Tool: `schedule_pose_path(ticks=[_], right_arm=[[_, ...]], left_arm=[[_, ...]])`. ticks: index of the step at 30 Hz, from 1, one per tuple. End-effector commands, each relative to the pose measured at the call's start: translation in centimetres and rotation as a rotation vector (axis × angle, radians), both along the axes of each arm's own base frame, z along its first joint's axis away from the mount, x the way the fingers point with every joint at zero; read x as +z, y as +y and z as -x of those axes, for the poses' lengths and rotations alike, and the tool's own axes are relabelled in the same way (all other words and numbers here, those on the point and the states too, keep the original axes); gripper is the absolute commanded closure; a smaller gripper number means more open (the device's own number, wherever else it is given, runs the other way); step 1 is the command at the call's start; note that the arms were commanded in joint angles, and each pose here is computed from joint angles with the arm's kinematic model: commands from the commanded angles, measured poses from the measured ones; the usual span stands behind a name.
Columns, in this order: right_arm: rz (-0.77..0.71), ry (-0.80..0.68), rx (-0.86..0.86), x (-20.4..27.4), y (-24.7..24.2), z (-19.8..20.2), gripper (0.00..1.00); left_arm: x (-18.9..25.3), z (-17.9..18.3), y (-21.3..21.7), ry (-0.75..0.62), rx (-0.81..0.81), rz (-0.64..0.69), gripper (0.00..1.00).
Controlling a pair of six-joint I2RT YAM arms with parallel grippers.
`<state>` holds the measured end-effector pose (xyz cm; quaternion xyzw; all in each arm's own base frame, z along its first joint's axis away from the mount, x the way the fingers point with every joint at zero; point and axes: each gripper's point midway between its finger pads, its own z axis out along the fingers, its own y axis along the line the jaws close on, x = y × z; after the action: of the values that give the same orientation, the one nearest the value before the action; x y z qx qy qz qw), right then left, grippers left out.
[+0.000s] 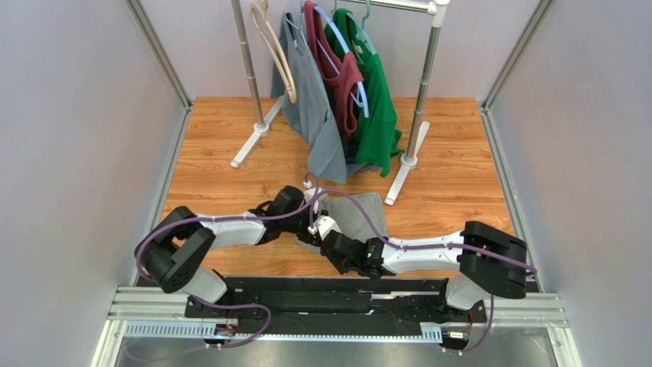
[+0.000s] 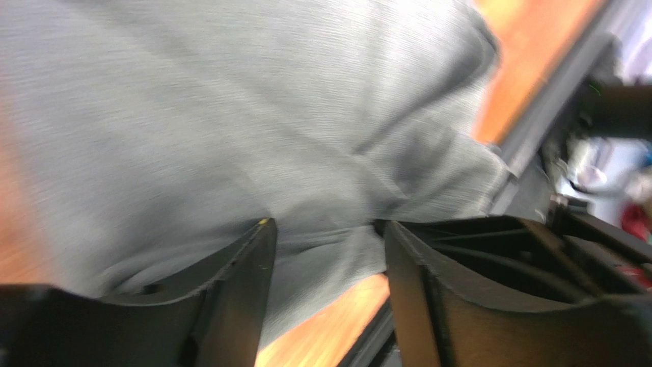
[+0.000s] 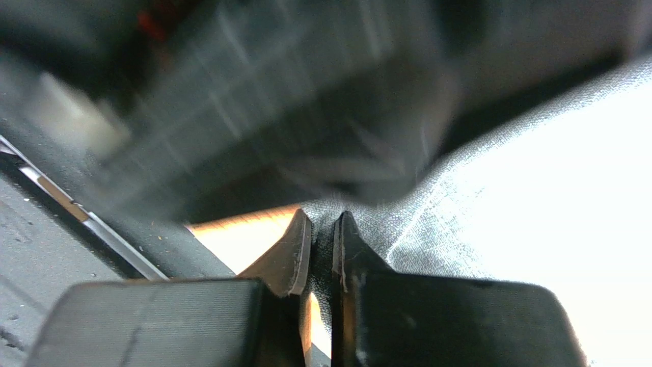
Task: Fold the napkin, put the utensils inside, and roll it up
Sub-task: Roll the napkin at the center of the board.
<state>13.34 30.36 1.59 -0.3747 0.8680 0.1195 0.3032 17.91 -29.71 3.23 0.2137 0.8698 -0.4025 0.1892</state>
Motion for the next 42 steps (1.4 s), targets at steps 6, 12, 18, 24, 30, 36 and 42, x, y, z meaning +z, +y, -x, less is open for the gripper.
schedule_pose_path(ticks=[6, 12, 18, 24, 30, 36, 42], right_arm=[[0.122, 0.216, 0.069, -5.0, -3.7, 4.3, 1.00], [0.018, 0.308, 0.126, -4.2, -3.0, 5.7, 1.00], [-0.085, 0.430, 0.199, -3.6, -2.3, 6.6, 1.00], [-0.203, 0.548, 0.226, -2.6, -1.9, 6.3, 1.00], [-0.303, 0.652, 0.212, -1.4, -2.4, 4.5, 1.00], [-0.366, 0.791, 0.188, -1.0, -2.4, 3.0, 1.00], [-0.434, 0.880, 0.142, -0.7, -2.7, 1.6, 1.00]], left_arm=[[-2.2, -2.9, 10.7, 0.036, 0.420, -0.270, 0.34], [1.6, -5.1, 12.8, -0.122, 0.569, -0.245, 0.30], [4.3, -5.2, 13.1, -0.240, 0.594, -0.135, 0.30], [5.4, -3.7, 10.4, -0.303, 0.404, 0.007, 0.30], [6.1, -1.9, 7.8, -0.323, 0.240, 0.159, 0.32], [4.8, -0.7, 6.0, -0.283, 0.138, 0.184, 0.34], [3.8, -0.5, 5.3, -0.269, 0.129, 0.166, 0.35]])
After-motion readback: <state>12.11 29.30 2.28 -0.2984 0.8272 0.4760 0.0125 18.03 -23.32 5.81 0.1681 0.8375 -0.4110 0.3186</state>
